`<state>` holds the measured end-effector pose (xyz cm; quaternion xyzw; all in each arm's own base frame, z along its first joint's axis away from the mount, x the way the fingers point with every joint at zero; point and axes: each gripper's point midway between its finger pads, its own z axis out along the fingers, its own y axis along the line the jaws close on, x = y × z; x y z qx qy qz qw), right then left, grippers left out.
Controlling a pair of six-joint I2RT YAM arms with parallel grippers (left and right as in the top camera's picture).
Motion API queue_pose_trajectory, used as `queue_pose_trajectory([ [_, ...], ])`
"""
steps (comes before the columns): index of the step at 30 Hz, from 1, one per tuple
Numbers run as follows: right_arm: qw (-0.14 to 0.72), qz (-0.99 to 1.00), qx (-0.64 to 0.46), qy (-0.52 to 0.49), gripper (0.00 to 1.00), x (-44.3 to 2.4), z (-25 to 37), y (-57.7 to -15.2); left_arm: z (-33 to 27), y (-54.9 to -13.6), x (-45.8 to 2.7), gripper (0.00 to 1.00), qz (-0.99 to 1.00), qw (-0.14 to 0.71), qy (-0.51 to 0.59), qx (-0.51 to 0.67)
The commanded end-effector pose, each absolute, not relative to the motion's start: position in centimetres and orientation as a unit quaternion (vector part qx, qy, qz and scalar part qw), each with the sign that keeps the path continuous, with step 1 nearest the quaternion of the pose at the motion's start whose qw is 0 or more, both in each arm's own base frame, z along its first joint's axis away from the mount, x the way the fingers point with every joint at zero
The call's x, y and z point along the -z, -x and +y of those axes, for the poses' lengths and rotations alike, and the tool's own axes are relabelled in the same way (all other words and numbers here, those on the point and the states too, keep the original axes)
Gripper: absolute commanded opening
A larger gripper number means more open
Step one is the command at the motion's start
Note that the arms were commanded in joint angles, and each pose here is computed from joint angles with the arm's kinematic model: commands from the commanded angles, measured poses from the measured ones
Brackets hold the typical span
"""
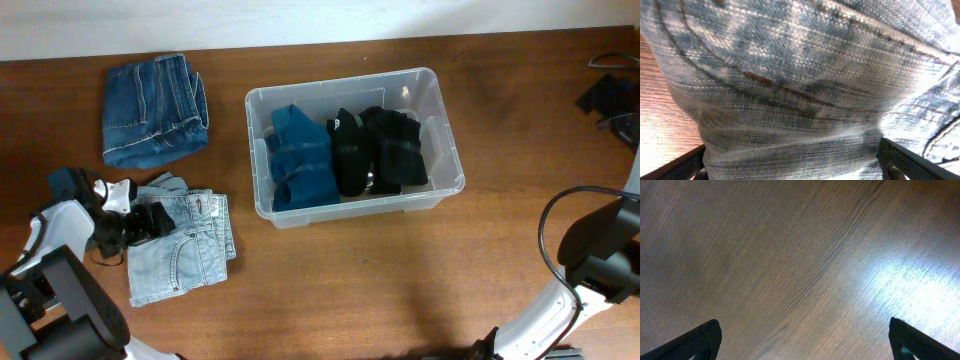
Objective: Pack container
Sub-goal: 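Move the left gripper to the light blue folded jeans and grasp it, then lift the light blue jeans with the left gripper and carry over the bin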
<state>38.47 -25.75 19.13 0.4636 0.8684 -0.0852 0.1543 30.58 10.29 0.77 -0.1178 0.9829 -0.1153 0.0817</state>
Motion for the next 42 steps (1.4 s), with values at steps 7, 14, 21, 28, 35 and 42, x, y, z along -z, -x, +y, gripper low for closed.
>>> queue_pose_trajectory([
  [7, 0.150, 0.866, 0.087, -0.468, 0.99, -18.8, -25.8, -38.4, 7.2, -29.3, 0.4, 0.80, 0.971, 0.055, 0.131, 0.194],
  [14, 0.150, 0.866, 0.087, -0.469, 0.99, -18.8, -25.8, -38.4, 7.1, -29.3, 0.4, 0.08, 0.970, 0.056, 0.131, 0.196],
  [21, 0.150, 0.866, 0.087, -0.468, 0.99, -18.8, -25.8, -38.4, 5.9, -30.8, -0.8, 0.01, 0.958, 0.084, 0.127, 0.244],
  [28, 0.150, 0.866, 0.087, -0.468, 0.99, -18.8, -25.8, -38.4, 6.5, -34.8, -5.9, 0.01, 0.945, 0.131, 0.127, 0.272],
  [35, 0.150, 0.866, 0.087, -0.468, 0.98, -18.8, -25.8, -38.4, 6.6, -38.7, -14.6, 0.01, 0.925, 0.204, 0.098, 0.304],
  [42, 0.150, 0.866, 0.087, -0.468, 0.99, -18.8, -25.8, -38.4, 5.2, -40.9, -24.0, 0.01, 0.886, 0.294, 0.068, 0.352],
])
